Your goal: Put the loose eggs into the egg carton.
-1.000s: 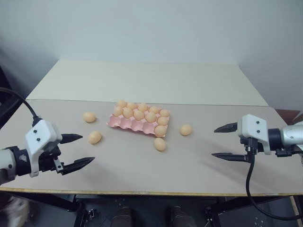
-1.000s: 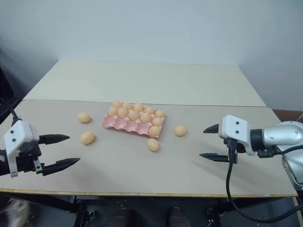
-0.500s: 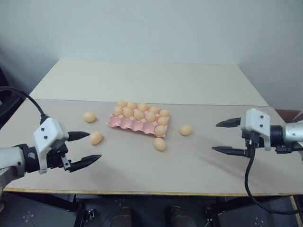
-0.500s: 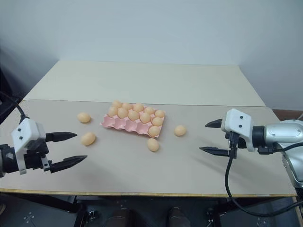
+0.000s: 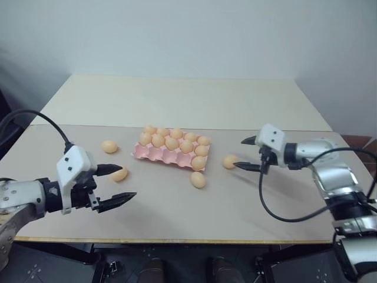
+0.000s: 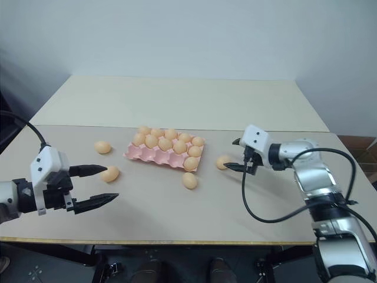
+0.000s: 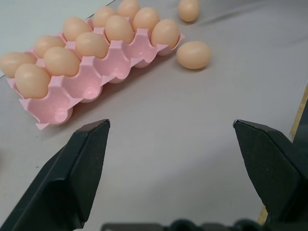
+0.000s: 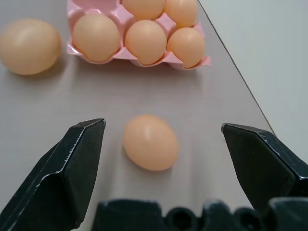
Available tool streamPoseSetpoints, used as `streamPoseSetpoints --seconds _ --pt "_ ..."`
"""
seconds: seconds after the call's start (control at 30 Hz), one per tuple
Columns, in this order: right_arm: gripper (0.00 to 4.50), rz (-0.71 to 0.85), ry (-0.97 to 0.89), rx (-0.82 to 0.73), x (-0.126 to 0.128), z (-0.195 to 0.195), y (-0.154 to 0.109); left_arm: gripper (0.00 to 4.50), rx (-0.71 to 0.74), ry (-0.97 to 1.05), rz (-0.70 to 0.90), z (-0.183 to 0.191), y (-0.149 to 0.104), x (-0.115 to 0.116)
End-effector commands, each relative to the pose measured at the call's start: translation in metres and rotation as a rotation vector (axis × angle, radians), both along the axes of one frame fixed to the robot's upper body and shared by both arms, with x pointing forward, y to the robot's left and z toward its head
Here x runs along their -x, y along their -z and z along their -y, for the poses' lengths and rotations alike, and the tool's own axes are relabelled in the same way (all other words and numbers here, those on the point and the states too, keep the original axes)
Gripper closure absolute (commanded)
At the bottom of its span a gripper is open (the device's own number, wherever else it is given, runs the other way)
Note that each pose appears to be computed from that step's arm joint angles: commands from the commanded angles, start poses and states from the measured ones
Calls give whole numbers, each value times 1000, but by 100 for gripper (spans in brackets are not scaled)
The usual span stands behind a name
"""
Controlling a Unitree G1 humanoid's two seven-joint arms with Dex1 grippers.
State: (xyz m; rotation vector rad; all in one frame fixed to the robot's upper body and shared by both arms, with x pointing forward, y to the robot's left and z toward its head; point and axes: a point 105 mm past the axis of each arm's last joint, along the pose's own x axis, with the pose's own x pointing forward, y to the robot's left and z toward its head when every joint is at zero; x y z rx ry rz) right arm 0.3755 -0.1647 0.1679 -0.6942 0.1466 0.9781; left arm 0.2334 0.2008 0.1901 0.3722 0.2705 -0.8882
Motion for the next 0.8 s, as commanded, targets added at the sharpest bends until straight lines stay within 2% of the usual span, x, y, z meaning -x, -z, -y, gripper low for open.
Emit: streamPoseSetpoints --seconds 0.03,0.2,0.57,0.67,0.8 --pt "0 44 -25 17 -7 -3 -7 3 -12 18 37 6 -4 2" --pt "0 5 -53 52 -13 -8 6 3 -9 21 37 8 -3 0" --pt "0 -52 -51 28 -25 -16 25 3 -19 27 7 7 7 1" --pt "57 -53 -35 30 -29 -16 29 0 -26 21 1 4 8 1" --pt "186 -37 -25 42 -32 -17 31 0 -38 10 0 1 9 1"
